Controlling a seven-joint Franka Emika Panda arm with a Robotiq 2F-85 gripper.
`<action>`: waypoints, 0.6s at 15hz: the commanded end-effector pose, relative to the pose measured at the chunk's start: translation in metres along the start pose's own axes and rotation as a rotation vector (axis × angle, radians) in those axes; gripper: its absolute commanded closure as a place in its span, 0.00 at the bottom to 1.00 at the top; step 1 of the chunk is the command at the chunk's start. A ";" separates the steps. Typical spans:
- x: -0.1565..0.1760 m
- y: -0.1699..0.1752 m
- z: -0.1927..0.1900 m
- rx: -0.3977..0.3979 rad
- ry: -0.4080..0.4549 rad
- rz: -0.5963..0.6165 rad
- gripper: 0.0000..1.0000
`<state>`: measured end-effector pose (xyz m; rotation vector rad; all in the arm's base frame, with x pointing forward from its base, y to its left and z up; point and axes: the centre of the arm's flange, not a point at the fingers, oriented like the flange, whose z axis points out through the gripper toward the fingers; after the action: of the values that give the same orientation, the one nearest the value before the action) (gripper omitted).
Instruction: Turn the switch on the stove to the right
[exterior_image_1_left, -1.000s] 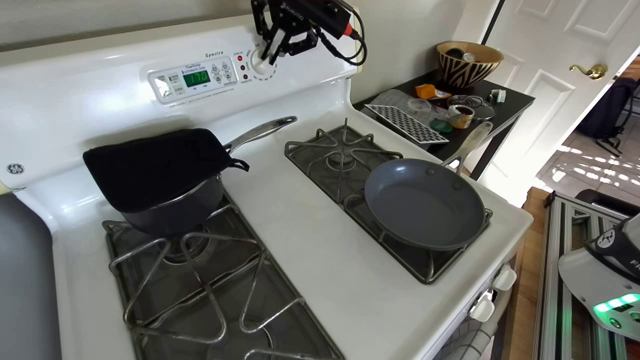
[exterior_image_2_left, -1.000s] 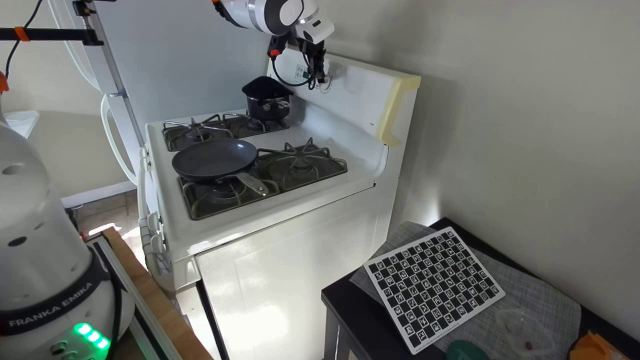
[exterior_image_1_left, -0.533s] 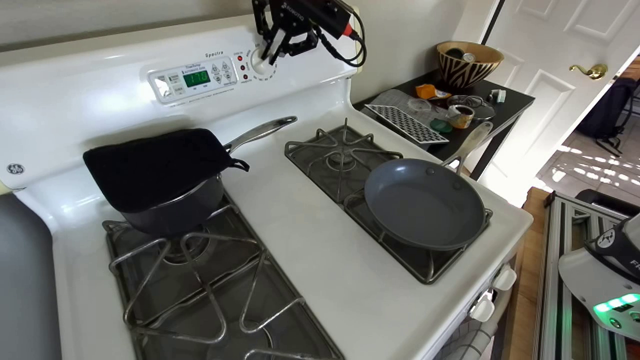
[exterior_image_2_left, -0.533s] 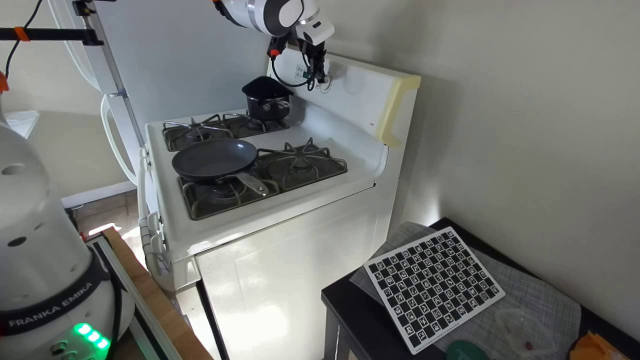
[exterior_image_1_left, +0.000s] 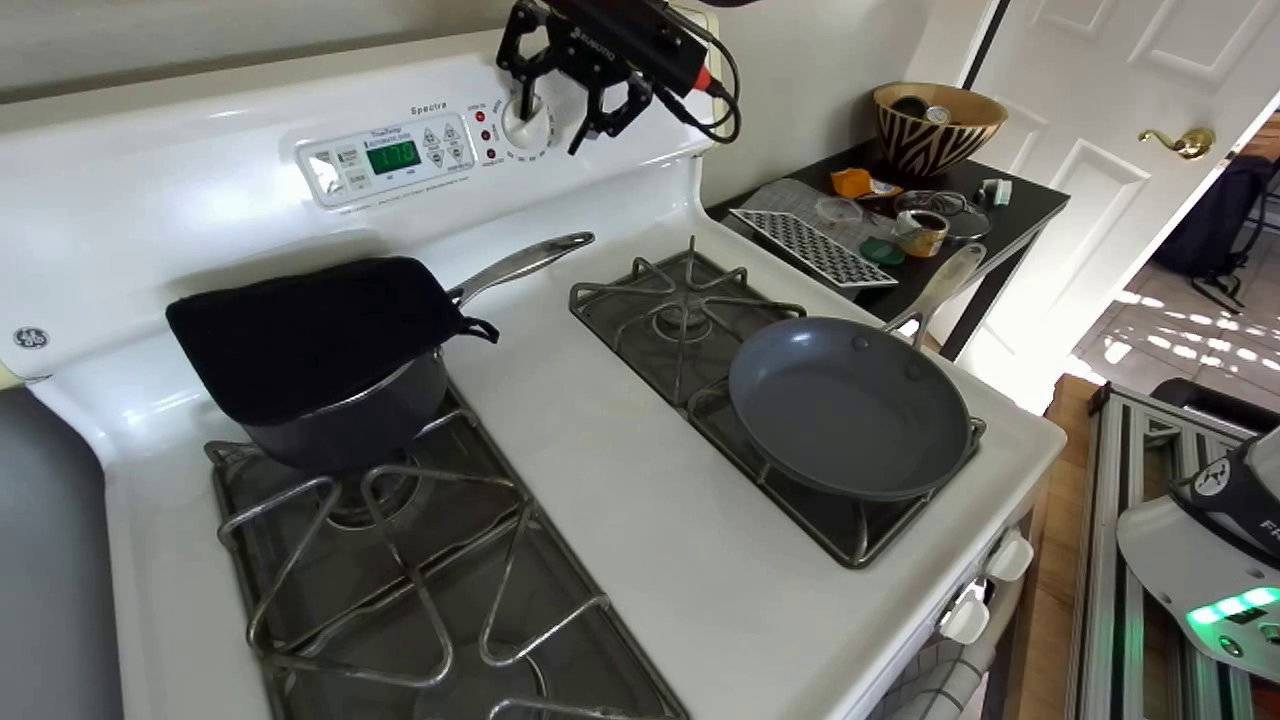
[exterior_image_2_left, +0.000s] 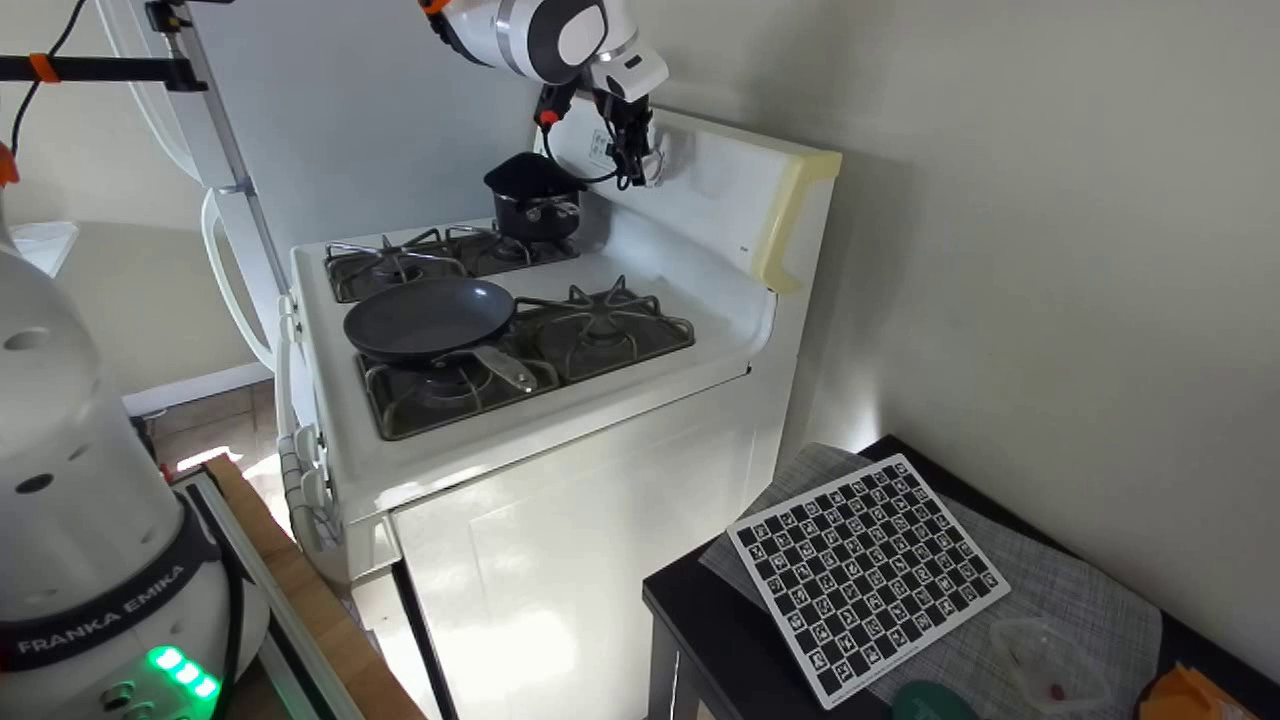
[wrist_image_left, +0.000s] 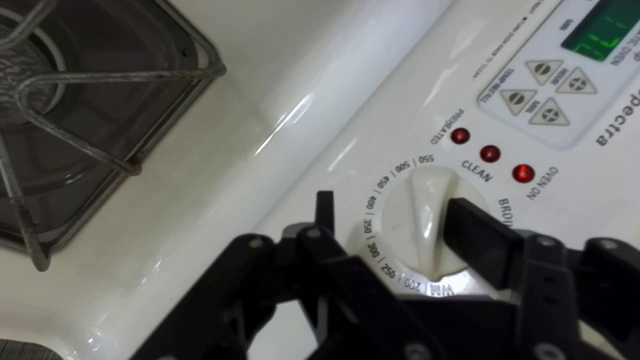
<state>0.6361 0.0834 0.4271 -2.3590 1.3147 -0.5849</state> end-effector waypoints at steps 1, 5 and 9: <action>-0.007 0.007 0.000 -0.055 0.045 -0.070 0.10; -0.011 0.004 -0.012 -0.120 0.111 -0.233 0.00; -0.016 -0.004 -0.025 -0.159 0.187 -0.391 0.00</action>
<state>0.6279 0.0856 0.4354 -2.6902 1.0623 -0.7931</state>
